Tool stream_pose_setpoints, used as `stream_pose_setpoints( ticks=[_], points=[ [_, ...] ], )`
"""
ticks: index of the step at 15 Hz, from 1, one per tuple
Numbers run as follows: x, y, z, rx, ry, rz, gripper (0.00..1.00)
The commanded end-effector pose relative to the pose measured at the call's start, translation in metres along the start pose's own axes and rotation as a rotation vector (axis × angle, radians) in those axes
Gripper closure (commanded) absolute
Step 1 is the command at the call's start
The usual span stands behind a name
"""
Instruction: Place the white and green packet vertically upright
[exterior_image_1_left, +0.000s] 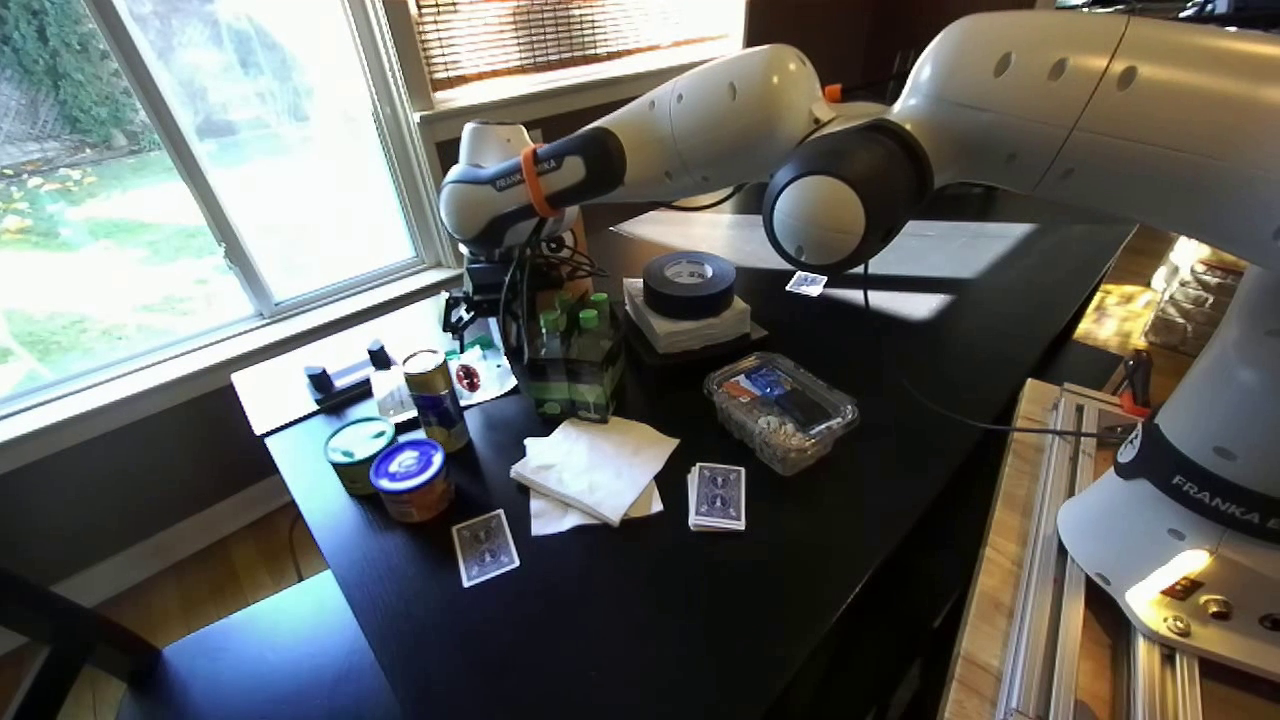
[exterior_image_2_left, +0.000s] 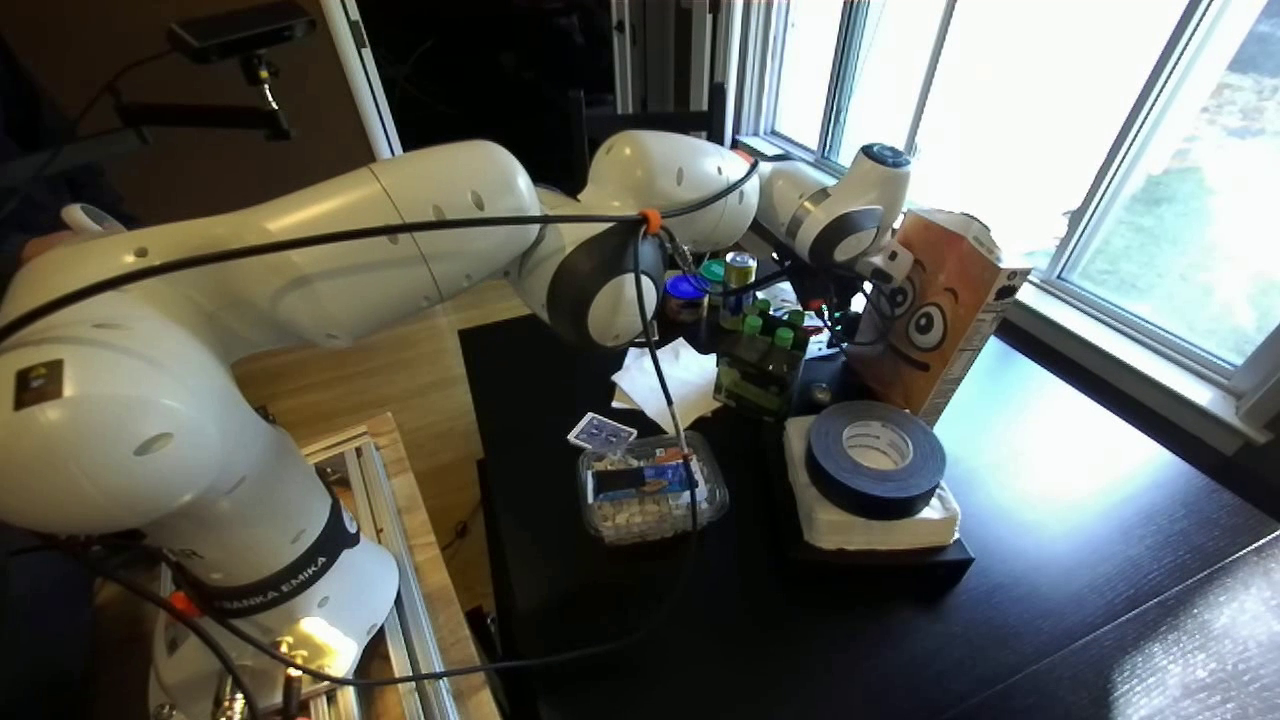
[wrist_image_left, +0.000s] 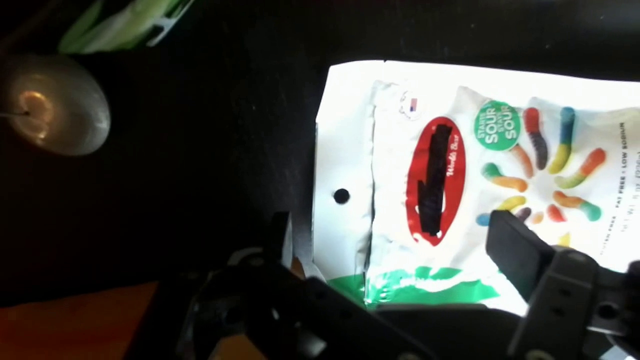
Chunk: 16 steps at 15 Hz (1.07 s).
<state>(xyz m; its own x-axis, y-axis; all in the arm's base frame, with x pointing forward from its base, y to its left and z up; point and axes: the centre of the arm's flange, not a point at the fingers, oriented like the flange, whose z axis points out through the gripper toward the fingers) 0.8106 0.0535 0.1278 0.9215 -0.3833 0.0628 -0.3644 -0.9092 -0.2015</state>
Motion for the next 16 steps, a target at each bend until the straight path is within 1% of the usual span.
stream_pose_setpoints(
  ticks=[1,4,6,9,11,15,16],
  points=[
    [0.052,-0.026,0.016,0.01,-0.01,-0.09,0.0],
    [0.057,-0.022,0.008,-0.029,-0.023,-0.176,0.0],
    [0.06,-0.02,0.006,-0.027,-0.022,-0.19,0.0],
    [0.066,-0.018,0.01,0.022,-0.01,-0.108,0.0],
    [0.067,-0.017,0.015,0.042,-0.013,-0.096,0.0],
    [0.065,-0.021,0.028,0.048,-0.025,-0.083,0.0],
    [0.063,-0.023,0.032,0.038,-0.024,-0.082,0.0]
  ],
)
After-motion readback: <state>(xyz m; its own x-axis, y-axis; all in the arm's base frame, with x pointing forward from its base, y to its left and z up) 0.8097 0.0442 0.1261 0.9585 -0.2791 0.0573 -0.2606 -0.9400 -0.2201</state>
